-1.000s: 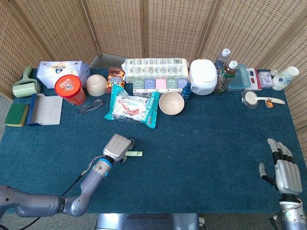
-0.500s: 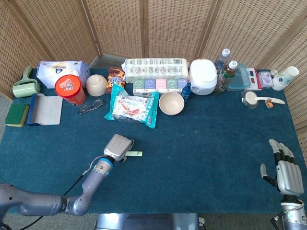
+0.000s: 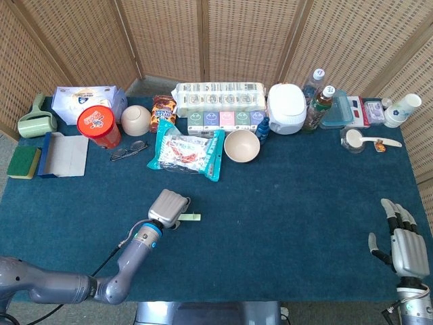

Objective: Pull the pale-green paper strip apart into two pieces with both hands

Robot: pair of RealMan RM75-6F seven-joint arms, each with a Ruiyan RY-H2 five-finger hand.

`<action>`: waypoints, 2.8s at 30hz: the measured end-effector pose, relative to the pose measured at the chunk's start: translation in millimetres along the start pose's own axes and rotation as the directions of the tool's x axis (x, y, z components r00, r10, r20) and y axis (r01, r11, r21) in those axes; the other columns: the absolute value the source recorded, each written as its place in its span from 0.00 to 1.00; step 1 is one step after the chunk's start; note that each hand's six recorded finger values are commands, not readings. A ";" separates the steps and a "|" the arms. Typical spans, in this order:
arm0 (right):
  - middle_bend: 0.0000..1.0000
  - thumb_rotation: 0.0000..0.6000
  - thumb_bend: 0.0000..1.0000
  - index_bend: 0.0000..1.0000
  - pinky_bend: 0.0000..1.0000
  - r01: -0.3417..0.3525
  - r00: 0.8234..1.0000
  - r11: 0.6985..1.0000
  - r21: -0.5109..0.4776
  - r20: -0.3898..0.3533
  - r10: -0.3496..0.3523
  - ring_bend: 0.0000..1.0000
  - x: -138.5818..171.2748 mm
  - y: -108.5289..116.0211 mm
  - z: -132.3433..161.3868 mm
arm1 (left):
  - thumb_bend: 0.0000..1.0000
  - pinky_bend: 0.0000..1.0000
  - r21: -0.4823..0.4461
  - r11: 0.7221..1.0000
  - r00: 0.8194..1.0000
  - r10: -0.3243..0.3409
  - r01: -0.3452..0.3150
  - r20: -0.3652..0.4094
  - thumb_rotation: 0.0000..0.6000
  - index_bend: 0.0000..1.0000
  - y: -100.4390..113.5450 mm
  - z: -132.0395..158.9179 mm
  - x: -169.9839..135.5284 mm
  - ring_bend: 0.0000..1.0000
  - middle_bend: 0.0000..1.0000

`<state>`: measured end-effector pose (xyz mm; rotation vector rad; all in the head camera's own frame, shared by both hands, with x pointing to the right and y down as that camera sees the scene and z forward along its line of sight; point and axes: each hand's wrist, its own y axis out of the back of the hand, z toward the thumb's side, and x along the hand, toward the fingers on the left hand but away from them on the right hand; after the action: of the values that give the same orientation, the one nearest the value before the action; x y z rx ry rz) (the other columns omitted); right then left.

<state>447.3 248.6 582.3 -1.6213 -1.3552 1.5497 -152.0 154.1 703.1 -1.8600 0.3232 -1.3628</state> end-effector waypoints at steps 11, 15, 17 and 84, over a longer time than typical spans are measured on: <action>0.11 1.00 0.51 0.00 0.08 0.002 1.000 1.000 -0.004 0.007 -0.002 0.01 1.5 0.0 -3.8 | 0.22 1.00 0.002 1.000 1.000 -0.017 0.017 -0.011 1.00 0.50 0.6 2.2 2.3 0.99 1.00; 0.11 1.00 0.50 0.00 0.08 -0.002 1.000 1.000 -0.002 0.008 0.003 0.01 2.3 -0.1 -4.9 | 0.24 1.00 0.008 1.000 1.000 -0.023 0.024 -0.014 1.00 0.50 0.4 2.7 3.2 0.99 1.00; 0.11 1.00 0.50 0.00 0.08 -0.003 1.000 1.000 -0.003 0.009 0.003 0.01 2.4 0.2 -5.3 | 0.24 1.00 0.011 0.999 0.999 -0.030 0.030 -0.016 1.00 0.50 -0.1 2.8 3.6 0.99 1.00; 0.13 1.00 0.49 0.00 0.08 -0.073 0.987 0.993 -0.090 -0.150 0.059 0.01 -21.0 -18.7 43.5 | 0.35 1.00 -0.055 0.985 0.982 0.166 -0.162 0.087 1.00 0.74 60.2 -108.2 -80.9 1.00 1.00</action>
<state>403.9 225.3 598.3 -1.8170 -1.3258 1.3906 -265.4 116.3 616.1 -1.8835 0.4548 -1.1644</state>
